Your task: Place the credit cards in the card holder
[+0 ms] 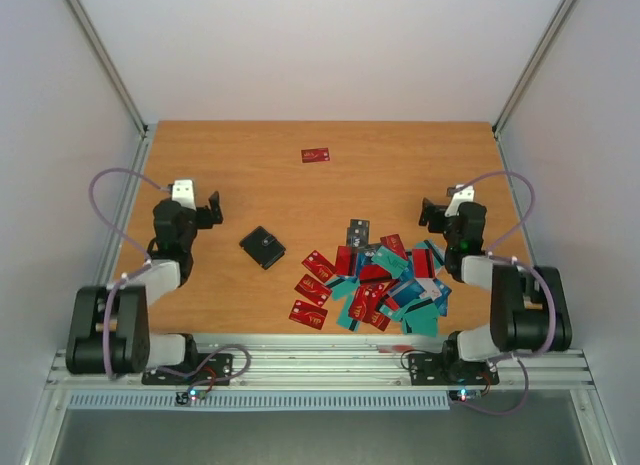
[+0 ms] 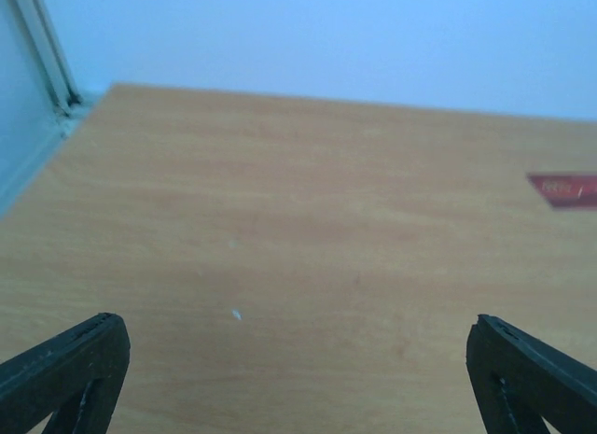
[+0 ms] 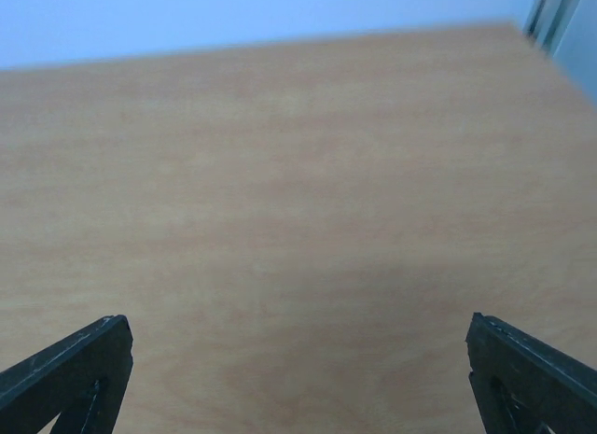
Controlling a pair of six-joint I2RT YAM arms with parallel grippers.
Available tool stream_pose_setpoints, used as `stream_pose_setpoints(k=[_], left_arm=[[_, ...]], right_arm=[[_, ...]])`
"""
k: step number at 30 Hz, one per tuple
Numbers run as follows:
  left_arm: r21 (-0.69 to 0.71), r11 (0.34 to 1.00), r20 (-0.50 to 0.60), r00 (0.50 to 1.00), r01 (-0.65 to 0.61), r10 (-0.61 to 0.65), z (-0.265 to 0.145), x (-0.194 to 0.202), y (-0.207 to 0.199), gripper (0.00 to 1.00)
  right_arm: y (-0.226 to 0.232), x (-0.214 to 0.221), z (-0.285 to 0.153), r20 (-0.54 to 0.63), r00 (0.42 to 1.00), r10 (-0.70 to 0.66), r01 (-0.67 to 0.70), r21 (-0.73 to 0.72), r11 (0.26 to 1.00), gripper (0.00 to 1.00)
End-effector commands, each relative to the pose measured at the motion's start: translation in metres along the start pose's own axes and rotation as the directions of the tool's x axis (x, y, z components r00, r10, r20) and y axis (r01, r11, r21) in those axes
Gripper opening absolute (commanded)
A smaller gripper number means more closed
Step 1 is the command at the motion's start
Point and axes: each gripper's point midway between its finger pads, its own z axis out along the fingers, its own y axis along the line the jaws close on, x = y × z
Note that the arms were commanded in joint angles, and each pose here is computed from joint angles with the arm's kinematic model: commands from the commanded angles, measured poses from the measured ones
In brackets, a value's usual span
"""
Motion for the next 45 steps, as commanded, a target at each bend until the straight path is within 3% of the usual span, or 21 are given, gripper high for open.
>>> stream_pose_setpoints(k=[1, 7, 12, 17, 21, 26, 33, 37, 45], left_arm=[[-0.089, 0.994, -0.043, 0.996, 0.068, -0.072, -0.024, -0.032, 0.008, 0.99], [-0.054, 0.975, -0.202, 0.953, 0.218, -0.224, -0.060, -0.042, -0.010, 0.99], [-0.124, 0.926, -0.279, 0.883, 0.357, -0.378, -0.084, -0.037, -0.011, 0.99], [-0.111, 0.853, -0.435, 0.747, 0.510, -0.503, -0.104, -0.011, -0.035, 0.99], [-0.098, 0.748, -0.554, 0.588, 0.657, -0.589, -0.114, 0.013, -0.063, 0.95], [-0.141, 0.665, -0.647, 0.440, 0.733, -0.622, -0.115, 0.052, -0.086, 0.85], [-0.273, 0.619, -0.691, 0.298, 0.736, -0.659, -0.109, 0.085, -0.104, 0.73], [-0.328, 0.596, -0.686, 0.249, 0.733, -0.683, -0.100, 0.097, -0.110, 0.68], [-0.357, 0.609, -0.706, 0.222, 0.708, -0.672, -0.078, 0.121, -0.122, 0.57]], right_arm=[[-0.004, -0.054, -0.027, 0.078, 0.997, -0.004, -0.003, 0.088, 0.996, 0.98], [-0.003, -0.096, -0.063, 0.011, 0.997, 0.078, -0.079, 0.129, 0.989, 0.99], [-0.001, -0.126, -0.081, -0.027, 0.982, 0.186, -0.180, 0.140, 0.974, 0.99], [0.018, -0.124, -0.091, -0.108, 0.933, 0.343, -0.338, 0.069, 0.939, 0.99], [0.047, -0.112, -0.092, -0.244, 0.866, 0.437, -0.457, -0.028, 0.889, 0.99], [0.097, -0.084, -0.103, -0.461, 0.807, 0.371, -0.470, -0.119, 0.875, 0.98], [0.118, -0.045, -0.122, -0.599, 0.751, 0.277, -0.408, -0.091, 0.909, 0.98], [0.115, -0.036, -0.129, -0.625, 0.730, 0.276, -0.395, -0.057, 0.917, 0.98], [0.104, -0.031, -0.142, -0.622, 0.734, 0.271, -0.363, -0.023, 0.932, 0.98]])
